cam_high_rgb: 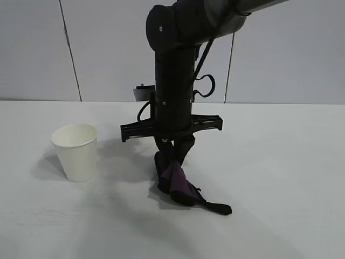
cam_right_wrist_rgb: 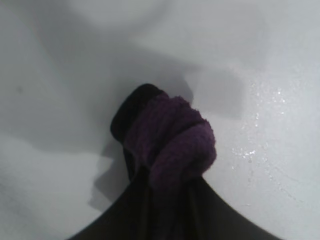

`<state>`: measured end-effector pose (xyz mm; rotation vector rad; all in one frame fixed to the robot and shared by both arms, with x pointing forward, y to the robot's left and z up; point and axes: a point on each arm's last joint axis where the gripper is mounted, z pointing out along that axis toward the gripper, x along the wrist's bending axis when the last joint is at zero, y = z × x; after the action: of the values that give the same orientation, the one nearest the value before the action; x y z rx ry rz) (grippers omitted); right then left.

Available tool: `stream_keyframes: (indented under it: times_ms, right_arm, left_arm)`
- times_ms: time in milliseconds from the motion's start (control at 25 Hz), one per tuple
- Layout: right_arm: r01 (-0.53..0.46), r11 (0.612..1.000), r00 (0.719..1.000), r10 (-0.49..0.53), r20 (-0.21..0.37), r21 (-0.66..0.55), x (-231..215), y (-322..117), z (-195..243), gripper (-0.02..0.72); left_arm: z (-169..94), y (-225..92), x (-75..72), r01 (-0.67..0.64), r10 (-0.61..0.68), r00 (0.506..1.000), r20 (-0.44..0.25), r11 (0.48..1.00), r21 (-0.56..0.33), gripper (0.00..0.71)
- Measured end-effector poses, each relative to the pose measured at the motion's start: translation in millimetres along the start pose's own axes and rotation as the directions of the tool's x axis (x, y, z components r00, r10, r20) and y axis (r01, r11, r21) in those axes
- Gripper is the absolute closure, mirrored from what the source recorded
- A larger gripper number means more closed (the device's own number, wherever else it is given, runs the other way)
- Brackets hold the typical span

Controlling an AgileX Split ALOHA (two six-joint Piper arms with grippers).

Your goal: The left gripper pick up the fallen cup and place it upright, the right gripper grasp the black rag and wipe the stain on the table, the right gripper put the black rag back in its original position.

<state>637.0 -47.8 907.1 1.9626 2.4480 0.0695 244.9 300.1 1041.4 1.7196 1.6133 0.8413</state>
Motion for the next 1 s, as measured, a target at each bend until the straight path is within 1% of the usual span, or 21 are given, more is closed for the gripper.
stream_keyframes:
  times_ms: [160,240,360,400,440,480,560,640,680,760,880,1000]
  right_arm:
    - [-0.049,0.999,0.999,0.049,0.004,0.012,-17.9,4.8,-0.2,0.621]
    - [-0.056,0.998,0.998,0.056,0.0,0.013,-20.0,5.5,-0.3,0.621]
    - [-0.038,0.999,0.999,0.039,-0.018,0.015,-18.5,5.4,-0.3,0.612]
    - [-0.032,0.999,0.999,0.033,-0.027,0.017,-17.7,5.3,-0.4,0.584]
    - [-0.03,0.999,0.999,0.031,-0.031,0.018,-17.3,5.1,-0.4,0.531]
    - [-0.027,0.999,0.999,0.028,-0.034,0.018,-17.1,5.2,-0.4,0.468]
    - [-0.026,1.0,0.999,0.027,-0.036,0.018,-16.8,5.2,-0.4,0.284]
    - [-0.025,1.0,0.999,0.026,-0.037,0.017,-16.8,5.3,-0.4,0.16]
    - [-0.021,1.0,0.999,0.022,-0.037,0.017,-16.8,5.3,-0.4,0.126]
    - [-0.019,1.0,0.999,0.019,-0.037,0.016,-16.8,5.4,-0.7,0.096]
    - [-0.016,1.0,0.999,0.016,-0.041,0.007,-16.5,5.6,-6.3,0.081]
    - [-0.005,0.998,0.998,0.001,-0.062,-0.058,-15.2,8.1,-36.7,0.081]
  left_arm:
    - [0.0,0.0,0.0,0.0,0.0,1.0,0.0,1.0,0.0,0.047]
    - [0.0,0.0,0.0,0.0,0.0,1.0,0.0,1.0,0.0,0.047]
    - [0.0,0.0,0.0,0.0,0.0,1.0,0.0,1.0,0.0,0.047]
    - [0.0,0.0,0.0,0.0,0.0,1.0,0.0,1.0,0.0,0.047]
    - [0.0,0.0,0.0,0.0,0.0,1.0,0.0,1.0,0.0,0.047]
    - [0.0,0.0,0.0,0.0,0.0,1.0,0.0,1.0,0.0,0.047]
    - [0.0,0.0,0.0,0.0,0.0,1.0,0.0,1.0,0.0,0.047]
    - [0.0,0.0,0.0,0.0,0.0,1.0,0.0,1.0,0.0,0.047]
    - [0.0,0.0,0.0,0.0,0.0,1.0,0.0,1.0,0.0,0.047]
    - [0.0,0.0,0.0,0.0,0.0,1.0,0.0,1.0,0.0,0.047]
    - [0.0,0.0,0.0,0.0,0.0,1.0,0.0,1.0,0.0,0.047]
    - [0.0,0.0,0.0,0.0,0.0,1.0,0.0,1.0,0.0,0.047]
